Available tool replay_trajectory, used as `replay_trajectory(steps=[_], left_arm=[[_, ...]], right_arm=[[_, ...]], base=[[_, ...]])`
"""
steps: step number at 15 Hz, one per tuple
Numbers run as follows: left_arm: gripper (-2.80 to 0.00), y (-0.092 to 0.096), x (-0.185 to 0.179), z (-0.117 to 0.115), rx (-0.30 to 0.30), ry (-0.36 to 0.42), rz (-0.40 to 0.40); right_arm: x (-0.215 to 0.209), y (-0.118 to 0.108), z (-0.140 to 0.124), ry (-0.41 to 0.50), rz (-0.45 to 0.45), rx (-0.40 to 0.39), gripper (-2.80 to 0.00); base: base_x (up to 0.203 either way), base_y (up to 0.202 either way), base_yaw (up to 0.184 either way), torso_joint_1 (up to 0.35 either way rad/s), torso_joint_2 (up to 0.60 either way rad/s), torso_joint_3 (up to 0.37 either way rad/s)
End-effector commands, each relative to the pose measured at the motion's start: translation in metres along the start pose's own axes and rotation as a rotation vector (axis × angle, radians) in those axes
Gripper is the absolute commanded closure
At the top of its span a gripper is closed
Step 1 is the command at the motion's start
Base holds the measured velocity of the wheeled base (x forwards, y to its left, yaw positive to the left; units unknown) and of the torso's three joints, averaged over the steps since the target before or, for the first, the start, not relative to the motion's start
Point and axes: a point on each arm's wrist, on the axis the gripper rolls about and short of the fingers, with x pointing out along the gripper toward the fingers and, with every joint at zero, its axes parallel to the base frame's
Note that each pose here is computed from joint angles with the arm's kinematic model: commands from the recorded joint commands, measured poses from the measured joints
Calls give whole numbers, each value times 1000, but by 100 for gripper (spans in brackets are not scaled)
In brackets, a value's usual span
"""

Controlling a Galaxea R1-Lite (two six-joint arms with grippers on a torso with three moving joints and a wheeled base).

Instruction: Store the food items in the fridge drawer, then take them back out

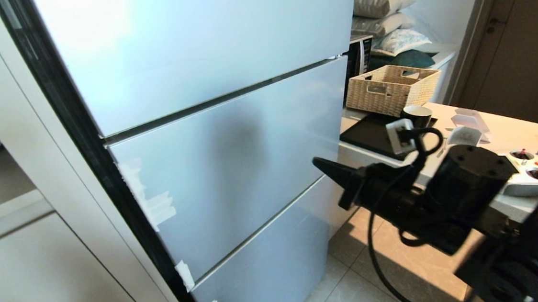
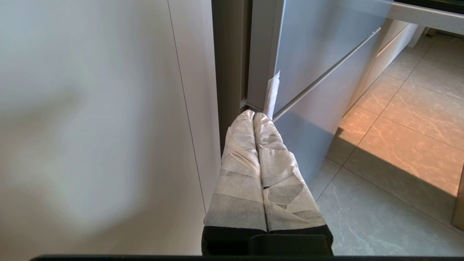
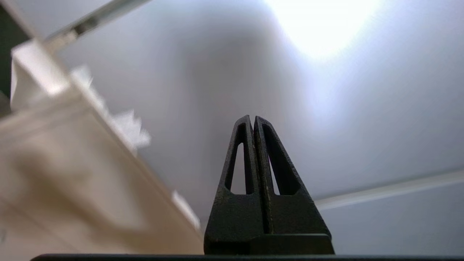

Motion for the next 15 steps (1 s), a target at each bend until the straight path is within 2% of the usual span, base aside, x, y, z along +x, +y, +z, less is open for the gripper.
replay_trajectory(steps=[1, 2, 4, 5, 7, 8, 11, 12, 13, 14, 15], left_arm=[[0, 0, 0, 0, 1, 1, 0], [0, 0, 0, 0, 1, 1, 0], [0, 0, 0, 0, -1, 1, 0], [0, 0, 0, 0, -1, 1, 0], [0, 0, 0, 0, 0, 1, 0], [0, 0, 0, 0, 1, 1, 0], [0, 0, 0, 0, -1, 0, 0], [0, 0, 0, 0, -1, 1, 0], [0, 0, 0, 0, 1, 1, 0], [0, 0, 0, 0, 1, 1, 0], [0, 0, 0, 0, -1, 1, 0]], right_arm=[[-73, 27, 30, -55, -4, -50, 0], [-102, 31, 31, -53, -32, -72, 0], [-158, 35, 47, -117, -125, -114, 0], [-181, 35, 53, -135, -195, -136, 0], [-227, 38, 52, -101, -354, -173, 0], [-247, 42, 45, -71, -418, -206, 0], [-297, 50, 6, 65, -567, -380, 0], [-306, 48, -12, 179, -619, -392, 0], [-313, 45, -27, 296, -671, -372, 0], [-315, 43, -35, 347, -723, -336, 0], [-316, 43, -36, 346, -770, -336, 0]], base=[[0, 0, 0, 0, 0, 0], [0, 0, 0, 0, 0, 0], [0, 0, 0, 0, 0, 0], [0, 0, 0, 0, 0, 0], [0, 0, 0, 0, 0, 0], [0, 0, 0, 0, 0, 0], [0, 0, 0, 0, 0, 0], [0, 0, 0, 0, 0, 0], [0, 0, 0, 0, 0, 0], [0, 0, 0, 0, 0, 0], [0, 0, 0, 0, 0, 0]])
